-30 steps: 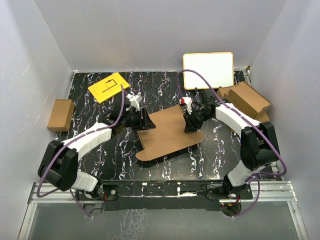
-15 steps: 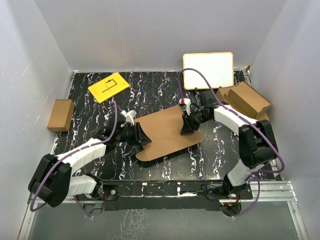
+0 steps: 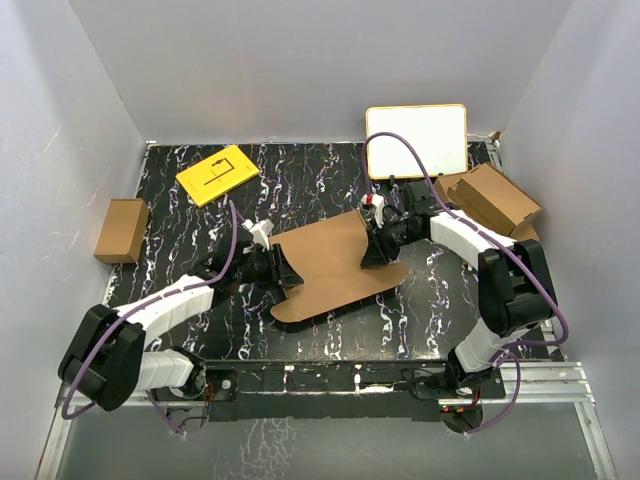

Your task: Fold the paper box

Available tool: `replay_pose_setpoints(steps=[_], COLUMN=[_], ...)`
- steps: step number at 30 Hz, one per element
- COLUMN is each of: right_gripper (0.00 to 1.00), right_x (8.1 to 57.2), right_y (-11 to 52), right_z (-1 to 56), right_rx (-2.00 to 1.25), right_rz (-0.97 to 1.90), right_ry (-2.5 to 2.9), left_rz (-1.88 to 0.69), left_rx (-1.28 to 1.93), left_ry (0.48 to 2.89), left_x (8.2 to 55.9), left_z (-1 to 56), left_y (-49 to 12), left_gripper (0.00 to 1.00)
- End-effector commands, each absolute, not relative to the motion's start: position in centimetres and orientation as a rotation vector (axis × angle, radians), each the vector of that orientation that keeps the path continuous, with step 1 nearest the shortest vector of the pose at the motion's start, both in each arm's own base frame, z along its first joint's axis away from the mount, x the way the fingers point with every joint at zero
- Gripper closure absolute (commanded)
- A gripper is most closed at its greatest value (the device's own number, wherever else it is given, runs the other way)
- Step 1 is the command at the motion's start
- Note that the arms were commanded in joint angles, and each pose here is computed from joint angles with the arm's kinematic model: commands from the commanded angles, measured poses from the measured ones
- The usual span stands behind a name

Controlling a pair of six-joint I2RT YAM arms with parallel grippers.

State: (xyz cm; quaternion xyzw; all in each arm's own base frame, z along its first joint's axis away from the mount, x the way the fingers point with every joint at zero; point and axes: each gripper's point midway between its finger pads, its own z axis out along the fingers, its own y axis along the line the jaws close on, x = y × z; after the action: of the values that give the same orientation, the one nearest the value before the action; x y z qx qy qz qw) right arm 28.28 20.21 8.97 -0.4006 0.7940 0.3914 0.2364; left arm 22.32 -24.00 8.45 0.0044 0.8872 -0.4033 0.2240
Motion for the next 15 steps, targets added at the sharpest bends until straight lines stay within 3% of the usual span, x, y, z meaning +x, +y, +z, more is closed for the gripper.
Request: replay_pose_setpoints(steps=[1,4,7,10,12,15], right_gripper=[0.76,0.73,0.62,0.48,0.45,0.42], right_x=[29.1,30.7,32.3,33.4,34.1,34.7], right_y=[20.5,18.4,15.7,14.0,13.5,13.8], right_z=[14.4,16.5,16.4,14.5,13.4,12.6], right_rx=[-1.104,-0.978,-0.817,-0.7,-0.653,-0.635], right_rz=[1.127,1.099,1.083,1.084,1.091,1.174], right_ry=[1.954,1.919,1.948,2.025,2.073,2.105], left_rz=[-1.088,-1.133,-1.123,-1.105,-1.13,-1.191], left_rx=[0.047,0.066,0.039,-0.027,-0.082,-0.166], left_ry=[2.329,2.17,2.07,2.039,2.017,1.973], left_x=[23.6,23.8,23.6,23.3,23.0,22.6], left_z=[12.3,16.9,18.5,17.4,16.5,16.0], left_y=[-23.9,-23.8,-22.9,-21.9,-21.5,-21.1], left_gripper=[0.62,0.53,0.4,0.19,0.06,0.03])
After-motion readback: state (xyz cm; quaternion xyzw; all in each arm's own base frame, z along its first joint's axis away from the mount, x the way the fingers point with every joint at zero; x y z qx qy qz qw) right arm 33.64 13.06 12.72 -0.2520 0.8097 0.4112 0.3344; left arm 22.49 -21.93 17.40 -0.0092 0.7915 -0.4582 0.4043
